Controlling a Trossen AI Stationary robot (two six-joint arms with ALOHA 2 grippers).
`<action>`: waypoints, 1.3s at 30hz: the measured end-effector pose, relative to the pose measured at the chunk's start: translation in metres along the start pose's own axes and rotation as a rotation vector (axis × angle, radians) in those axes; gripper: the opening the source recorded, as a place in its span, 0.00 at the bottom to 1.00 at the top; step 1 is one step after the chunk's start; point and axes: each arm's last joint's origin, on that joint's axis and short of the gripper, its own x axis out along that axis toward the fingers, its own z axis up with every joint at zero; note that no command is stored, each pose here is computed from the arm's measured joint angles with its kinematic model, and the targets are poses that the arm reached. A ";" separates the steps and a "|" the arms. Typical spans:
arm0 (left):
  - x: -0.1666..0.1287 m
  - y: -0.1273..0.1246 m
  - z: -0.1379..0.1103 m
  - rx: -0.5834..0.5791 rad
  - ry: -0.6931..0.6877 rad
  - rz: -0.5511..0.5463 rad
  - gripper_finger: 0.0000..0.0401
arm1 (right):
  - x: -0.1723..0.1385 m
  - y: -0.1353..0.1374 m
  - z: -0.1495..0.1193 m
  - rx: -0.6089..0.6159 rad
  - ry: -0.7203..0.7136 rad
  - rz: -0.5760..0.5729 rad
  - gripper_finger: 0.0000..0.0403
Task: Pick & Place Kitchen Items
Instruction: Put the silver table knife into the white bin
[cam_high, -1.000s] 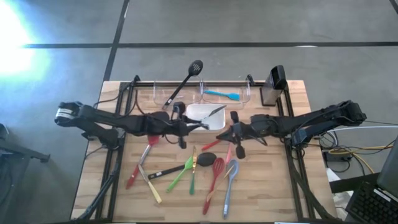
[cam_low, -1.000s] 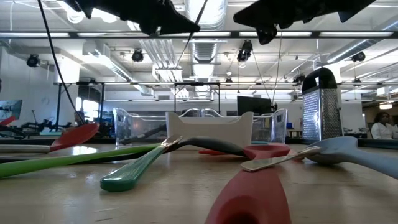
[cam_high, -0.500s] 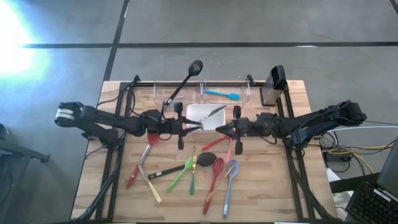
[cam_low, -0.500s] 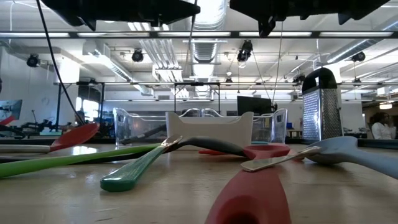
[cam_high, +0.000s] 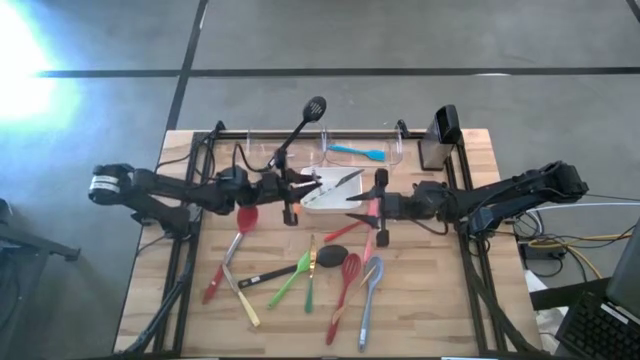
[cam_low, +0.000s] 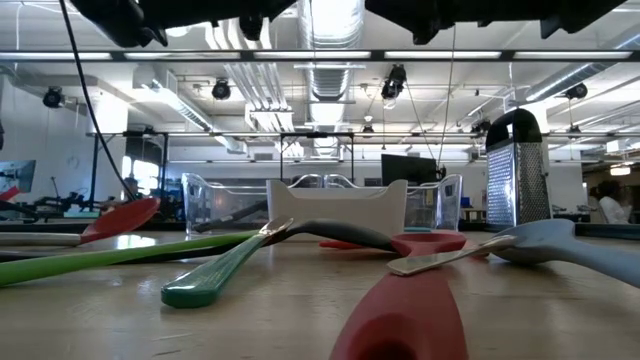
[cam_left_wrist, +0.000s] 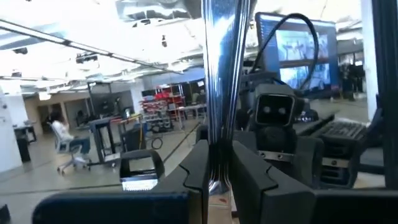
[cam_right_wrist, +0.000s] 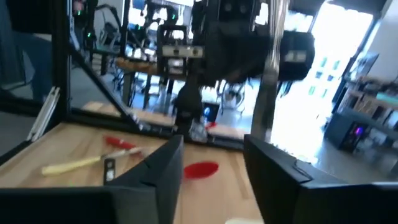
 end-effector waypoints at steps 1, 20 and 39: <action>0.000 0.001 0.000 0.011 -0.005 -0.026 0.11 | 0.002 0.000 -0.001 -0.007 -0.009 -0.002 0.44; 0.003 0.039 -0.001 -0.085 -0.057 -0.856 0.11 | 0.060 -0.011 0.010 0.178 0.093 0.329 0.48; 0.010 0.039 -0.003 -0.117 -0.043 -0.999 0.11 | 0.118 -0.020 0.030 0.110 0.148 0.409 0.45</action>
